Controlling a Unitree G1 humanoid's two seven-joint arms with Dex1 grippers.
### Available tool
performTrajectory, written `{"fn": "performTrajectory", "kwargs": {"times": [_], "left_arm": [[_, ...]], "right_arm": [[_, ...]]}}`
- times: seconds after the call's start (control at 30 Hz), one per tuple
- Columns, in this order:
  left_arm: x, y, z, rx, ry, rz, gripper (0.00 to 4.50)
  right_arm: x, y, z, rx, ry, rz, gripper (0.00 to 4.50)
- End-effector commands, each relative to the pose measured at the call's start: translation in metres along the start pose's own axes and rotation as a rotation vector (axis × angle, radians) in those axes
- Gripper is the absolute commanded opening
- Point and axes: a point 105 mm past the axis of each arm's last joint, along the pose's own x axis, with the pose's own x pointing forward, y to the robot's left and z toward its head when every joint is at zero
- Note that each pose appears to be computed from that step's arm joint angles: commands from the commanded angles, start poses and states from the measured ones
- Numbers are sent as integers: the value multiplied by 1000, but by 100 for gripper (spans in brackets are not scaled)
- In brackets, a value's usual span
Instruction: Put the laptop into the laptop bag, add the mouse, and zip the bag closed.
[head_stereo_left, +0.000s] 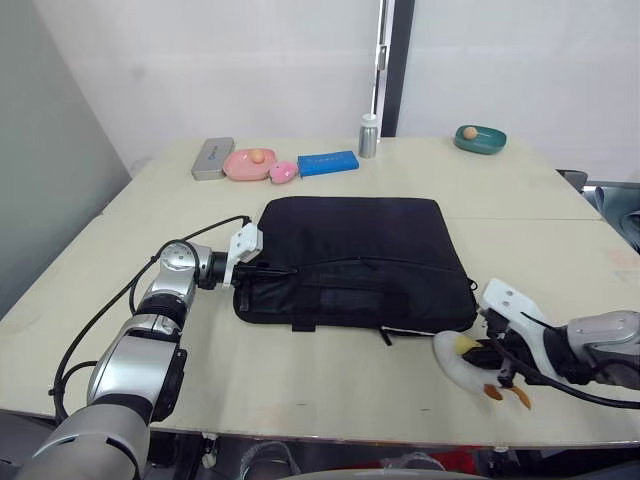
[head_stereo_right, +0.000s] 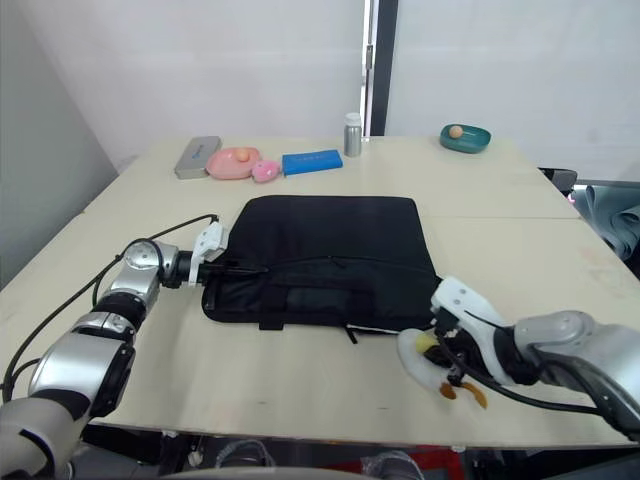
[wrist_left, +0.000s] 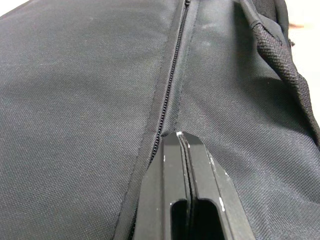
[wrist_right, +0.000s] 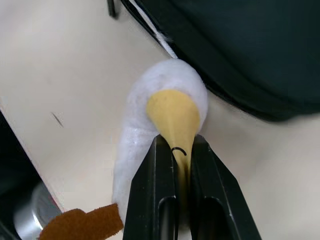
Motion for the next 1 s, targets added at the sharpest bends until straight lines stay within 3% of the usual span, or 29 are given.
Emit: {"fn": "performTrajectory", "kwargs": {"times": [0.03, 0.7, 0.8, 1.0], "left_arm": [[8, -38, -57, -167, 180, -126, 0], [9, -49, -66, -142, 206, -162, 0], [9, -49, -65, -140, 205, -162, 0], [16, -47, -59, -121, 192, -177, 0]], "right_arm": [[-22, -27, -8, -42, 36, -108, 2], [-86, -116, -38, -306, 345, -415, 2], [-86, -124, -25, -350, 299, -465, 2], [-38, -125, 50, -436, -9, -509, 2]]}}
